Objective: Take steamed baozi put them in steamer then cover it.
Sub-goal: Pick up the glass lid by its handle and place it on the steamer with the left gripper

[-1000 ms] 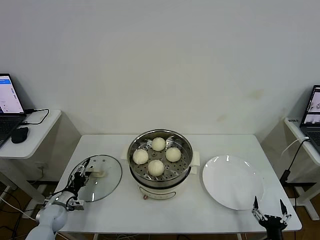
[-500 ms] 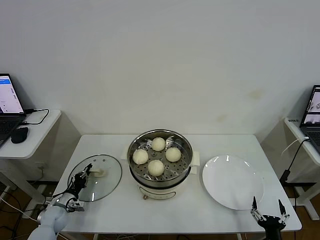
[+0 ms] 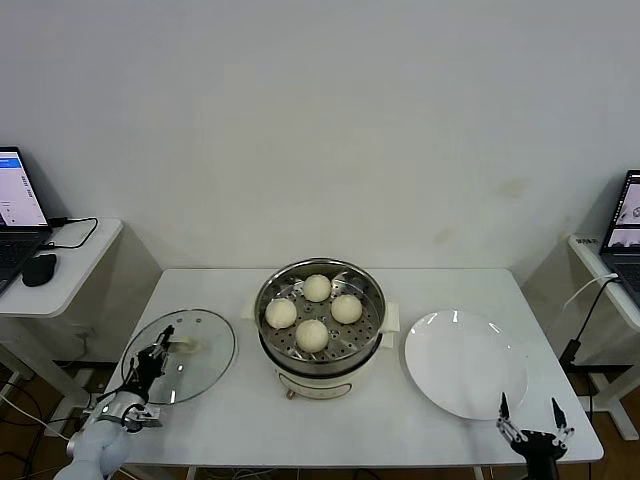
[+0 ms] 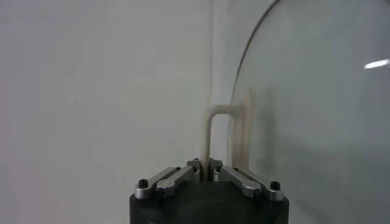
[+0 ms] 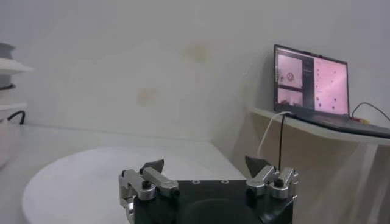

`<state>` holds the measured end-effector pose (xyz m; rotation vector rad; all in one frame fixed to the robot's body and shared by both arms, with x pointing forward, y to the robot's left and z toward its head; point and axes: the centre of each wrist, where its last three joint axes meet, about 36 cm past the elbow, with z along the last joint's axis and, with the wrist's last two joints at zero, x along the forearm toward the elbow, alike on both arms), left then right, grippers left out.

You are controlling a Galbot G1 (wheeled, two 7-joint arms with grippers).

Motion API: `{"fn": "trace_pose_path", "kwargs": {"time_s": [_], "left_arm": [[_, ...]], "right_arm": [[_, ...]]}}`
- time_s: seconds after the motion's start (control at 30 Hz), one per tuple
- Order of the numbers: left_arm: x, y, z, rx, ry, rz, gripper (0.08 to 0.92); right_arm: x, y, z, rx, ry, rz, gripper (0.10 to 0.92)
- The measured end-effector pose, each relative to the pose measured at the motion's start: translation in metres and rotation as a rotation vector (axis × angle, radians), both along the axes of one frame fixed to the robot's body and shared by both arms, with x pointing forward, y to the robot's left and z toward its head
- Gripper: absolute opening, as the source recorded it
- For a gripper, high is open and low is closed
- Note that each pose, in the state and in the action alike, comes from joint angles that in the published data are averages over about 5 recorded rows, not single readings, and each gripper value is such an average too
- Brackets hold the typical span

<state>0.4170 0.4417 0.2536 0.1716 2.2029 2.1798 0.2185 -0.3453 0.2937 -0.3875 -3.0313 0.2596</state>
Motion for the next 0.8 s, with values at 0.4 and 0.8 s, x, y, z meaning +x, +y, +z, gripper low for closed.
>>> {"fn": "trace_pose_path", "kwargs": {"time_s": [0.4,0.8], "left_arm": [[-0.023,-0.013,0.073,0.047,-0.099,0.09,0.149],[-0.031,-0.065,0.186,0.023,-0.124,0.125,0.149]], "right_arm": [[0.001,0.008,0.006,-0.023,-0.005,0.051,0.823],[0.002,0.021,0.006,-0.052,-0.017,0.088,0.823]]}}
